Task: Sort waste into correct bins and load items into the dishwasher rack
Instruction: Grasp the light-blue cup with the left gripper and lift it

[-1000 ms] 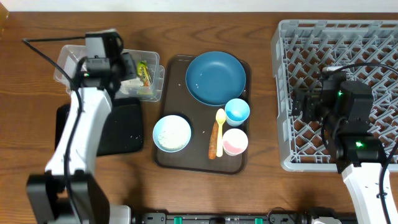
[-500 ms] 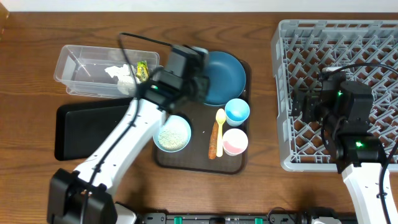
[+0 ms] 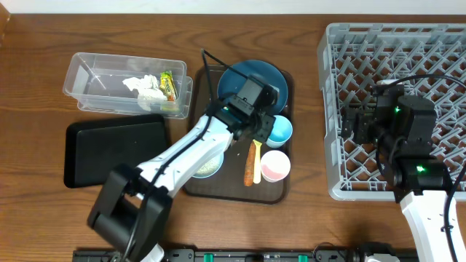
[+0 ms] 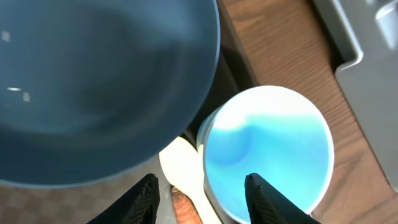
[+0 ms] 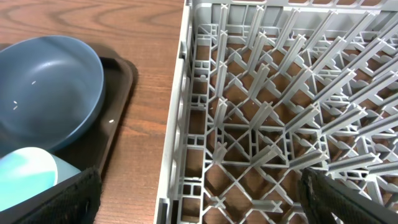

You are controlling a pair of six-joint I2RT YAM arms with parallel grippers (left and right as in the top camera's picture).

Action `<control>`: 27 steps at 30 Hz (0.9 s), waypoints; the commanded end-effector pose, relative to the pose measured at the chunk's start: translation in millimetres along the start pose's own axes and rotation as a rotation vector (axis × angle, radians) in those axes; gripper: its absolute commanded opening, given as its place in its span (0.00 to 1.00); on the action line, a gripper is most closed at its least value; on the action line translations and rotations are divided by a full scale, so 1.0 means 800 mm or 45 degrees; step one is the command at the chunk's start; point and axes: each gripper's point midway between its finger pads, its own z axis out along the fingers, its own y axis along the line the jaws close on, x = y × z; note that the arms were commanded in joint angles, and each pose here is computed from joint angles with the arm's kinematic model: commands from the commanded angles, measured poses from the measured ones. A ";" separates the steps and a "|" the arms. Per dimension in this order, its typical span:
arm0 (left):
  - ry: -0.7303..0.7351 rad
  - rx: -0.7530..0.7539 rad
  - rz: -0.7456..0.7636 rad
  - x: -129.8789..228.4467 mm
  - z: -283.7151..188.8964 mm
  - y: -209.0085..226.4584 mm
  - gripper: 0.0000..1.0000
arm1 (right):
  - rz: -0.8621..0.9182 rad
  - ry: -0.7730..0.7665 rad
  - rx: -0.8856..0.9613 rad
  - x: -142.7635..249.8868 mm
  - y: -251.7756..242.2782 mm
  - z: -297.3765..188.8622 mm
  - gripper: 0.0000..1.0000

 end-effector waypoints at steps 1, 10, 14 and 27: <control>0.061 -0.009 0.000 0.013 0.021 0.004 0.47 | -0.023 -0.019 -0.029 -0.010 0.009 -0.004 0.99; 0.059 -0.010 -0.011 0.012 0.034 0.006 0.06 | -0.023 -0.019 -0.028 -0.010 0.009 -0.004 0.99; 0.006 -0.008 -0.022 -0.002 0.017 0.010 0.06 | -0.023 -0.020 -0.003 -0.010 0.005 -0.004 0.99; -0.397 0.459 -0.508 -0.103 -0.130 0.074 0.06 | 0.020 -0.119 -0.390 -0.040 0.067 0.018 0.99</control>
